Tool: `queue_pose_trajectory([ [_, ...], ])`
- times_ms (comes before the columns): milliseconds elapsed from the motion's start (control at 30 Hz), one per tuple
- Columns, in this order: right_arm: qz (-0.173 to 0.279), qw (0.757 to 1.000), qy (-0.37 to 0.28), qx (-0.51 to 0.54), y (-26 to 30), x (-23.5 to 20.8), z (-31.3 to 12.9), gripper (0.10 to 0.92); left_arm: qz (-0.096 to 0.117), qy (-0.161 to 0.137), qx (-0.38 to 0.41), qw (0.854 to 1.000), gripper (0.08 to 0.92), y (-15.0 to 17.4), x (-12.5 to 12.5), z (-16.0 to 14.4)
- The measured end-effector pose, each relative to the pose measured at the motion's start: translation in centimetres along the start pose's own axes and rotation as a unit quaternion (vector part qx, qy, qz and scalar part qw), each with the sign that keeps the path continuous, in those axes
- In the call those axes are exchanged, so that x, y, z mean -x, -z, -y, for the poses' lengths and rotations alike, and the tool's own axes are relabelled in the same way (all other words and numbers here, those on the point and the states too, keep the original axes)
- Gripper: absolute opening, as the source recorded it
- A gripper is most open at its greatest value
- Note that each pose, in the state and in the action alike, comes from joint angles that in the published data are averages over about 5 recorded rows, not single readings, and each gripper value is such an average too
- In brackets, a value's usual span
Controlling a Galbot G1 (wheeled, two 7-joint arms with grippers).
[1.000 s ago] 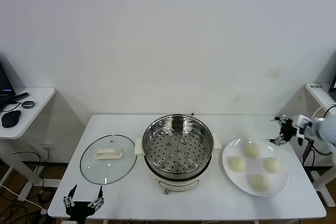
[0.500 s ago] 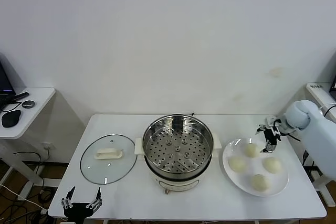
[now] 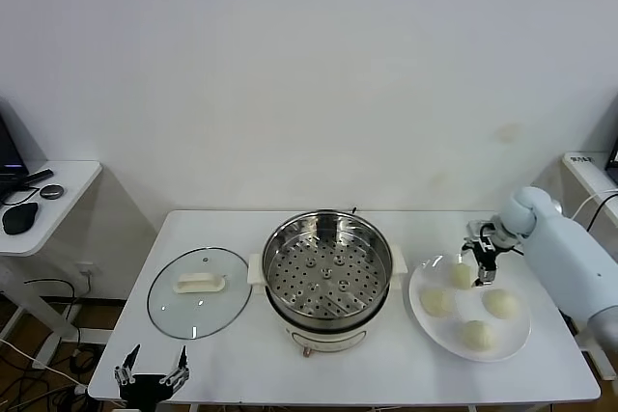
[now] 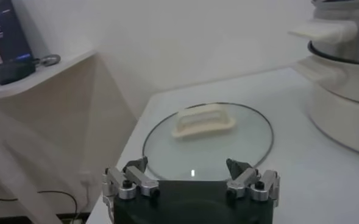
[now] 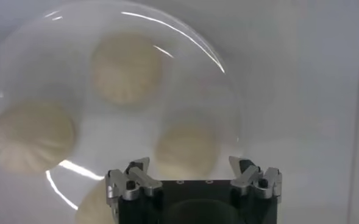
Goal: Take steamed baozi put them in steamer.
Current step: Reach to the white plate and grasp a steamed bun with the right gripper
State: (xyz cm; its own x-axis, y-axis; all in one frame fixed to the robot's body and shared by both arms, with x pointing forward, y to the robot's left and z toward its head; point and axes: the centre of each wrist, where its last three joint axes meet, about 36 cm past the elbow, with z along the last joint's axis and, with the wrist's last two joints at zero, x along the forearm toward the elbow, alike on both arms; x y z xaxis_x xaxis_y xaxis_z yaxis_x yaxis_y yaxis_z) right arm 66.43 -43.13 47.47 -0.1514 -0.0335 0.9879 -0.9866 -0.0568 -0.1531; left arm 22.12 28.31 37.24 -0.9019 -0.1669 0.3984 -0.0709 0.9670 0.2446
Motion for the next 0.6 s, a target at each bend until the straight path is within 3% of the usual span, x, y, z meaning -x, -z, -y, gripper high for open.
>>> queue_pose_trajectory([
  [467, -0.006, 1.0, 0.011, 0.01, -0.3, 1.3, 0.1, 0.82, -0.001, -0.004, 0.002, 1.0, 0.823, -0.1, 0.0, 0.3],
  [600, -0.005, 1.0, 0.01, 0.013, -0.3, 1.5, 0.0, 0.76, 0.0, -0.005, 0.003, 1.0, 0.823, 0.0, 0.1, 0.3],
])
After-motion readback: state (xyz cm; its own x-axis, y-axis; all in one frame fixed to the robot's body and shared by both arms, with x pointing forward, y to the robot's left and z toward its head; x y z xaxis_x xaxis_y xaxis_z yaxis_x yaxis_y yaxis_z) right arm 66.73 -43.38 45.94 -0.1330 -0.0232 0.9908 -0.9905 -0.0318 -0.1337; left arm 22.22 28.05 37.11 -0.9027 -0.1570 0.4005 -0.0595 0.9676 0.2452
